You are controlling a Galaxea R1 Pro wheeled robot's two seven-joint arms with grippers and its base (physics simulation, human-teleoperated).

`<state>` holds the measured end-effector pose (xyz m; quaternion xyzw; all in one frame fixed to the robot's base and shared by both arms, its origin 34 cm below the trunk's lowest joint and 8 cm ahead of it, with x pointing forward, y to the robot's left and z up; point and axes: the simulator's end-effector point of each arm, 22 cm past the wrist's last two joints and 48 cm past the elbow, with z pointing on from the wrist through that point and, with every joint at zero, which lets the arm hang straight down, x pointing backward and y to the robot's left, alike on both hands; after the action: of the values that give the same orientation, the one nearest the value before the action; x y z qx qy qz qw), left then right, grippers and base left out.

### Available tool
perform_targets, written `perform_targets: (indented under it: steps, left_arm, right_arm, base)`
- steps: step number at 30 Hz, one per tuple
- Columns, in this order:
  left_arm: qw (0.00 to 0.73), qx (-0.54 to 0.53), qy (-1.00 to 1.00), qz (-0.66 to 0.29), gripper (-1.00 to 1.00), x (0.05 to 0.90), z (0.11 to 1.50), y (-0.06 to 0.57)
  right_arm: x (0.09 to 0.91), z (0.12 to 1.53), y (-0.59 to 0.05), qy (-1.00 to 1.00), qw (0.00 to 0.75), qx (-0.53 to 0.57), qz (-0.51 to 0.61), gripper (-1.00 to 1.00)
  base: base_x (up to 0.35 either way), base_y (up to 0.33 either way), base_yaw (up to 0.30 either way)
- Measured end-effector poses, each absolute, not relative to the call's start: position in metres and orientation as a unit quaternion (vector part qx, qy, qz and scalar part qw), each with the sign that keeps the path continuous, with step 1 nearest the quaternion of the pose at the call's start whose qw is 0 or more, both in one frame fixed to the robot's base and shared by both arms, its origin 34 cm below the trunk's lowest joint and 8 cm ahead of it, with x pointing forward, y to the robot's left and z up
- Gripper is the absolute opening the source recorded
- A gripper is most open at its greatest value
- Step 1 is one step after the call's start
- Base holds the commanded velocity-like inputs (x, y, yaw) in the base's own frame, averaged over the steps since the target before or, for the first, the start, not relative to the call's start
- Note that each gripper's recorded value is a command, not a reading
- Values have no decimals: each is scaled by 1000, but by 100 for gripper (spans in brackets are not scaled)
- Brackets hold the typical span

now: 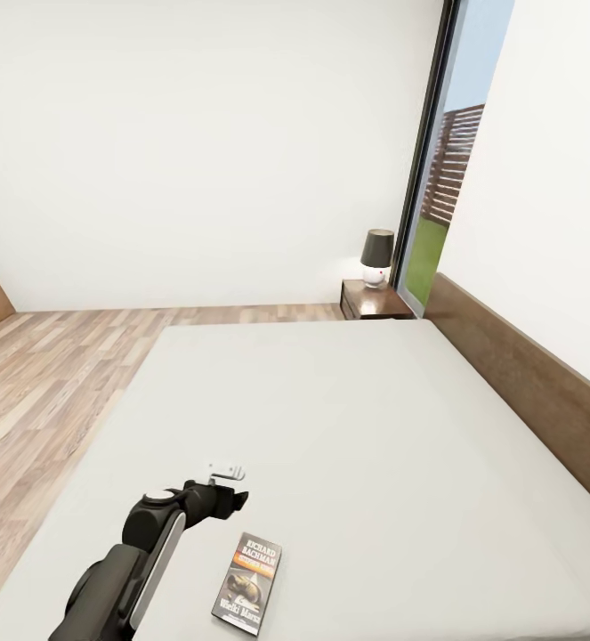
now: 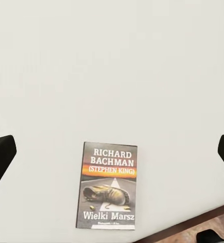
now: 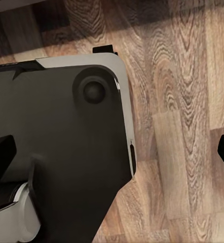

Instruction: In the bedroom, move the book from the bed onto either nightstand, and place the two sandals side by side next to the bed.

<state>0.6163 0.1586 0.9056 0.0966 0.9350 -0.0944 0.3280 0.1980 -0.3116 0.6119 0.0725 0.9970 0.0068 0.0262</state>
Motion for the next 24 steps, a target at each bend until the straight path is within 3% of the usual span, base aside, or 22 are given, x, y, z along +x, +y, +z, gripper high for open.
perform_targets:
  steps: [17,24]
  left_arm:
    - [302,85,946,-76,100,619,885,186]
    - [306,45,951,-14,100,629,884,229]
  right_arm:
    - [198,612,-314,997,26,73,5,100]
    - [198,612,-313,997,26,74,6,100]
  base:
    - [0,0,0]
    - [0,0,0]
